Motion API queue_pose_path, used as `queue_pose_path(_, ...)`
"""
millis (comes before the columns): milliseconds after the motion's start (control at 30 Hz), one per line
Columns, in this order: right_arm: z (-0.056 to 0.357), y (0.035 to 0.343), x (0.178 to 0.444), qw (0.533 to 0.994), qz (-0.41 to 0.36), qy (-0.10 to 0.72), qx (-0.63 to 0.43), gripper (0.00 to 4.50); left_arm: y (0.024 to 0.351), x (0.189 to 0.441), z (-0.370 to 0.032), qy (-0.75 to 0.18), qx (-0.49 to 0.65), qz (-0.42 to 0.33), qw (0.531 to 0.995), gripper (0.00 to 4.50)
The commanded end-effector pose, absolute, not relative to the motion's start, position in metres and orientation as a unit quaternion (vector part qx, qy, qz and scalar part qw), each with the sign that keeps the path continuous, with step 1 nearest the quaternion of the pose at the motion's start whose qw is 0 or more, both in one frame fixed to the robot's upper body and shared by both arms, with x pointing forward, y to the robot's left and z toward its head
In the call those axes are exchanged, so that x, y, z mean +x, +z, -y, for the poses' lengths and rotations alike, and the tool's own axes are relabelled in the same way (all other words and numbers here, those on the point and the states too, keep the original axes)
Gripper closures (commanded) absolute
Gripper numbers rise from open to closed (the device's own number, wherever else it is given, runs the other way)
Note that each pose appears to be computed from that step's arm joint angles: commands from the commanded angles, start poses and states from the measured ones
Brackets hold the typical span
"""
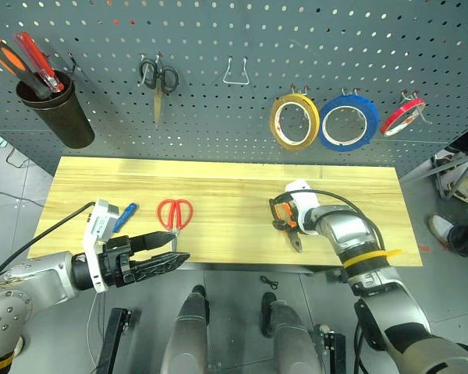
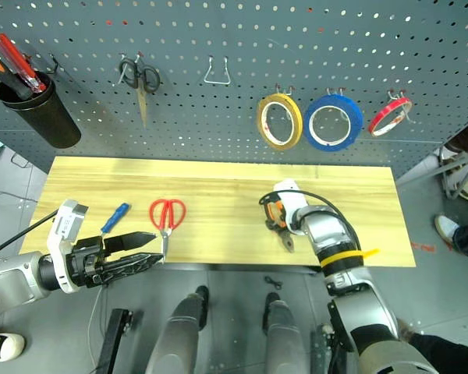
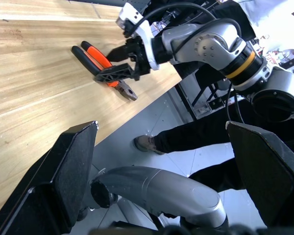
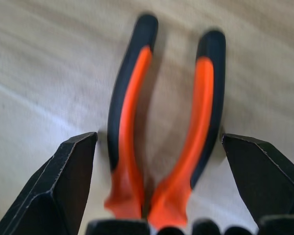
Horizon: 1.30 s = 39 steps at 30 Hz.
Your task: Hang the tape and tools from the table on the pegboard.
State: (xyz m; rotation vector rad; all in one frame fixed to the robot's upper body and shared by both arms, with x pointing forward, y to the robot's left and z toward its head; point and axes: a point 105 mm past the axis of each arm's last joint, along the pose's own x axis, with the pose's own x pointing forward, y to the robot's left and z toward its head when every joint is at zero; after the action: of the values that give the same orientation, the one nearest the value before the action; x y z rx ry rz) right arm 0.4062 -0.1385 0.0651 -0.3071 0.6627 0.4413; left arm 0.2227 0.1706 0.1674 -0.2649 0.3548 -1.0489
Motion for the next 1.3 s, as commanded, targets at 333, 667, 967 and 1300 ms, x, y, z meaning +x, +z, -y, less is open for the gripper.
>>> queue_pose_path(333,0.129,0.063,0.390,0.903,-0.322,0.252,-0.130,1.55,0.180,0.223,-0.171,-0.495,-0.116,-0.137,0.850,0.00)
queue_pose_path(667,0.031,0.295,0.337,0.896,0.117,0.424,-0.064,1.55,0.240,0.251,-0.192,-0.431,-0.217,0.018,0.876,0.00)
queue_pose_path(967,0.026,0.419,0.344,0.864,0.416,0.272,-0.082,1.55,0.301,0.280,-0.191,-0.398,-0.276,0.161,0.860,0.00)
queue_pose_path(1300,0.030,0.426,0.361,0.836,0.497,0.209,-0.097,1.55,0.316,0.288,-0.184,-0.408,-0.265,0.181,0.855,0.00)
